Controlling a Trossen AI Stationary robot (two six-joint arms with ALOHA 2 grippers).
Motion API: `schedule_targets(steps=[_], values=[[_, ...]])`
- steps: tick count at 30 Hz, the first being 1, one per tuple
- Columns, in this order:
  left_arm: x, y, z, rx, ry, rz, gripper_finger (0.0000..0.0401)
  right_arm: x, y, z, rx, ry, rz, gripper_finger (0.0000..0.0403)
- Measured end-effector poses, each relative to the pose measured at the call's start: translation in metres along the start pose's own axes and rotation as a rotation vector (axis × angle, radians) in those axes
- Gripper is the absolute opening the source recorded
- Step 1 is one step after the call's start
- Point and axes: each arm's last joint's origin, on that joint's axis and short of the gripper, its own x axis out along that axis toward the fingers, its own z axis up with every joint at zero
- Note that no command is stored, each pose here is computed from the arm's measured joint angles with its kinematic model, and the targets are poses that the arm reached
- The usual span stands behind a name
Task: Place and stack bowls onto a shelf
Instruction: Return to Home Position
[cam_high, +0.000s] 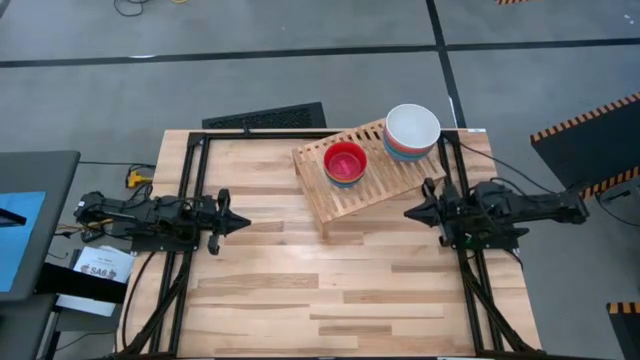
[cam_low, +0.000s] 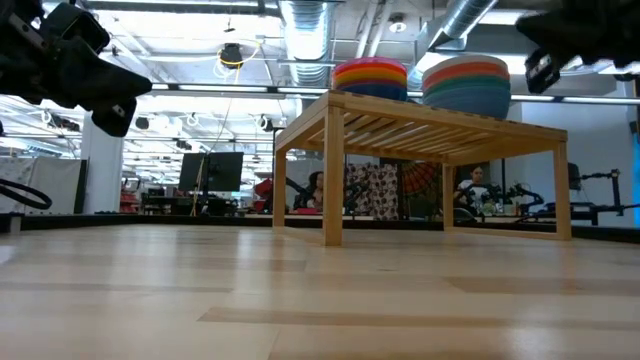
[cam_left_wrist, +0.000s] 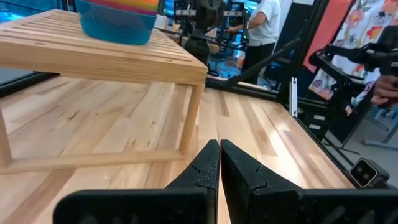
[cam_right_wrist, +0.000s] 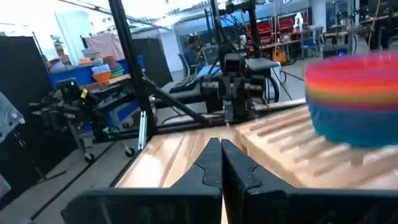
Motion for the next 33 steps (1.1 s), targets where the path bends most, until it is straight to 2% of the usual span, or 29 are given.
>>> schedule_targets(steps=[10,16,20,27,33], values=[[0.0,0.0,0.0,0.0,0.001,0.0,0.0,-0.01,-0.007,-0.034,-0.016,-0.05,0.012,0.0016],[0.0,0.0,0.0,0.001,0.001,0.0,0.0,-0.008,-0.011,-0.052,-0.009,0.033,-0.006,0.0016],[0.0,0.0,0.0,0.001,0.001,0.0,0.0,-0.007,-0.012,-0.055,-0.008,0.065,-0.046,0.0024],[0.0,0.0,0.0,0.001,0.002,0.0,0.0,-0.006,-0.013,-0.058,-0.007,0.091,-0.057,0.0075],[0.0,0.0,0.0,0.001,0.002,0.0,0.0,-0.006,-0.013,-0.058,-0.007,0.094,-0.056,0.008]])
